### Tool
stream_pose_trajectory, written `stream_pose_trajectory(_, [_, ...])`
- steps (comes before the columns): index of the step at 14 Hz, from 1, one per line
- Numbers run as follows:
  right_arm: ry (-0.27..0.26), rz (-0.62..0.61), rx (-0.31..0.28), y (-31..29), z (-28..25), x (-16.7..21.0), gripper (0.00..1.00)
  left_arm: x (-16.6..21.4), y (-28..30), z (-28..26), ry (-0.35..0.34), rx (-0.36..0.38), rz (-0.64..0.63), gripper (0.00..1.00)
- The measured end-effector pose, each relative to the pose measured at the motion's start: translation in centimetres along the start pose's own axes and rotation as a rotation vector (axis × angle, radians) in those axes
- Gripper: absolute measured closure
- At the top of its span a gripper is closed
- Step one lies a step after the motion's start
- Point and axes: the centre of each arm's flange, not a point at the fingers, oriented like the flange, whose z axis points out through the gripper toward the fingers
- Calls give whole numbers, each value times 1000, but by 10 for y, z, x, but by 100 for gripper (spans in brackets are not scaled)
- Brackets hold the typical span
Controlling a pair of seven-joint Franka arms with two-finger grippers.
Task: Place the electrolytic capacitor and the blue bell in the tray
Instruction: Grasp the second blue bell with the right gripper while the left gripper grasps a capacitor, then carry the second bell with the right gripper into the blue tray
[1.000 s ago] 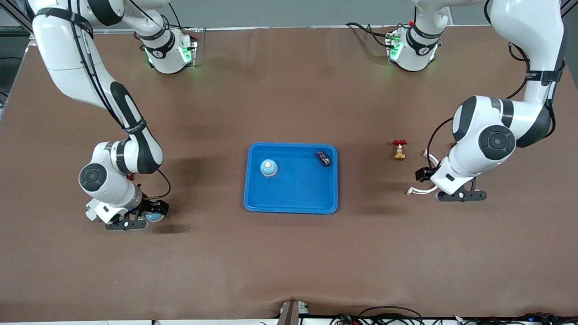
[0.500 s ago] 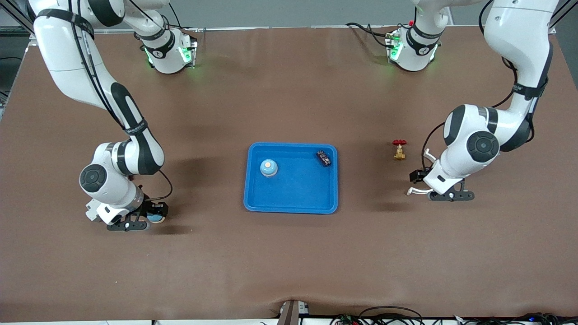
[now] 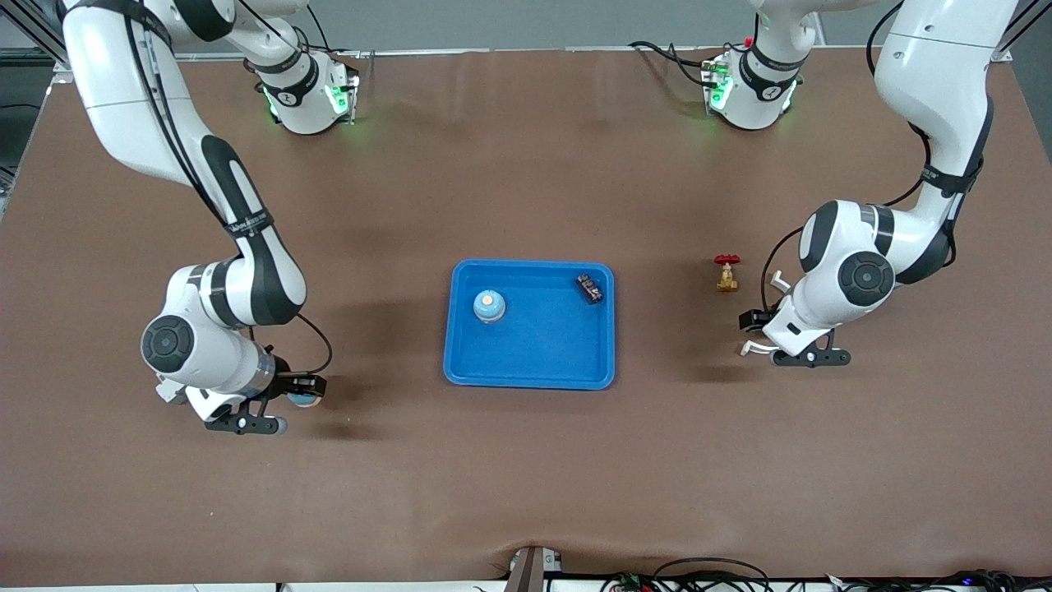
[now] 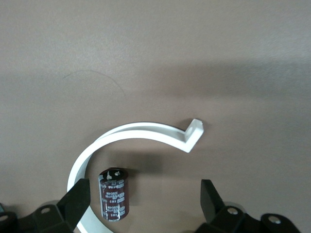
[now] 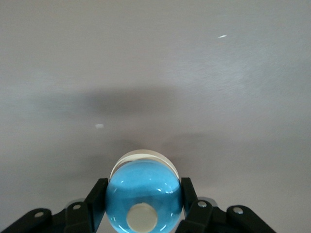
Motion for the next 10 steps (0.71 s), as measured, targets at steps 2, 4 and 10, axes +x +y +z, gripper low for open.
stream_pose_trajectory(2, [-7, 63, -3, -45, -12, -10, 35, -2, -2, 6, -13, 0, -4, 0])
stream_pose_trajectory(4, [-1, 107, -19, -96, -12, -29, 35, -5, -2, 12, -24, 0, -3, 0])
stream_pose_trajectory(10, [43, 196, -44, -174, -19, -60, 35, -16, -2, 26, -58, 4, -6, 0])
